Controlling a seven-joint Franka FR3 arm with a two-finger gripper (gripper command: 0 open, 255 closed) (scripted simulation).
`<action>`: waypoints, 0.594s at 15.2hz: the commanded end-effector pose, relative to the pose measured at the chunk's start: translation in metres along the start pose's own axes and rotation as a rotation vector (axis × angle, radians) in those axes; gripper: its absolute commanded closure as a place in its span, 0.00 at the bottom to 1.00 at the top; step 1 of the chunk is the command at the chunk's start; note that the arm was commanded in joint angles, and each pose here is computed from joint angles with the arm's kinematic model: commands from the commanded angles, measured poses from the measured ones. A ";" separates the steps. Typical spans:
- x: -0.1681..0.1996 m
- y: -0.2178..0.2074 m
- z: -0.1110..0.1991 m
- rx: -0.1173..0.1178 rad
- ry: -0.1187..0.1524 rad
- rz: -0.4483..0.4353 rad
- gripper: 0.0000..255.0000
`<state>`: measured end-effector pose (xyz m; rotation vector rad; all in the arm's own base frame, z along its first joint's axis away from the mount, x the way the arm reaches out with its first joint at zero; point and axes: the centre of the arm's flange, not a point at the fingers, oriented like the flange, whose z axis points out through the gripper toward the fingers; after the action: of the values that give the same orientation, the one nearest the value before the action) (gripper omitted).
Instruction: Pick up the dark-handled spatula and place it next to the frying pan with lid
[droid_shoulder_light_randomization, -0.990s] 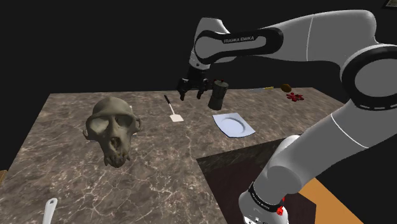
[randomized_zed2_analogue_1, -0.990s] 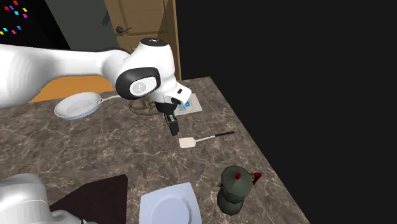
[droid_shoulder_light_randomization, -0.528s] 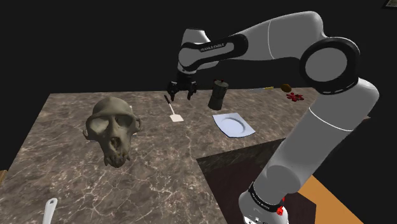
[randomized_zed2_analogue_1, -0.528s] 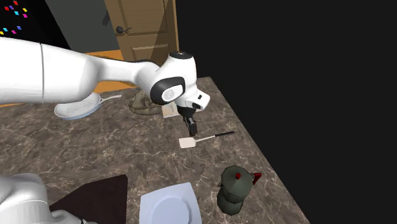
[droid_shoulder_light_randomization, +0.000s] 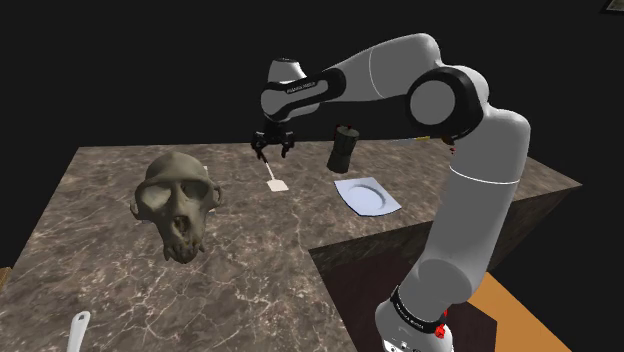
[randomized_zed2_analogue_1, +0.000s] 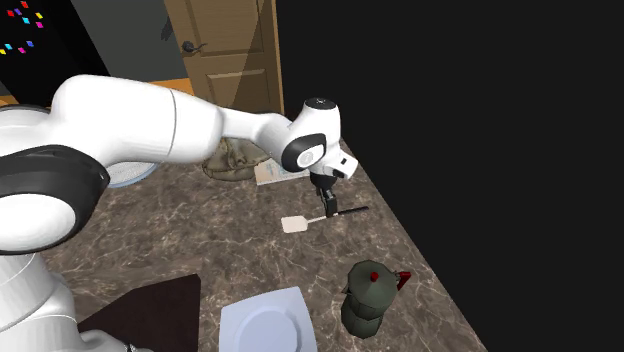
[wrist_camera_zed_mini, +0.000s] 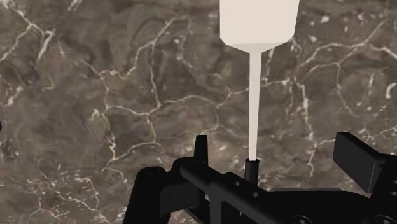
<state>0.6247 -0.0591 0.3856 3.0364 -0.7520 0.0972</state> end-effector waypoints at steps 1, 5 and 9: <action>0.008 0.000 0.013 -0.003 0.003 0.010 0.00; 0.008 0.000 0.034 -0.003 0.003 0.010 0.00; 0.008 0.000 0.048 -0.004 0.003 0.010 0.00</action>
<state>0.6338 -0.0634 0.3403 3.0289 -0.7657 0.0997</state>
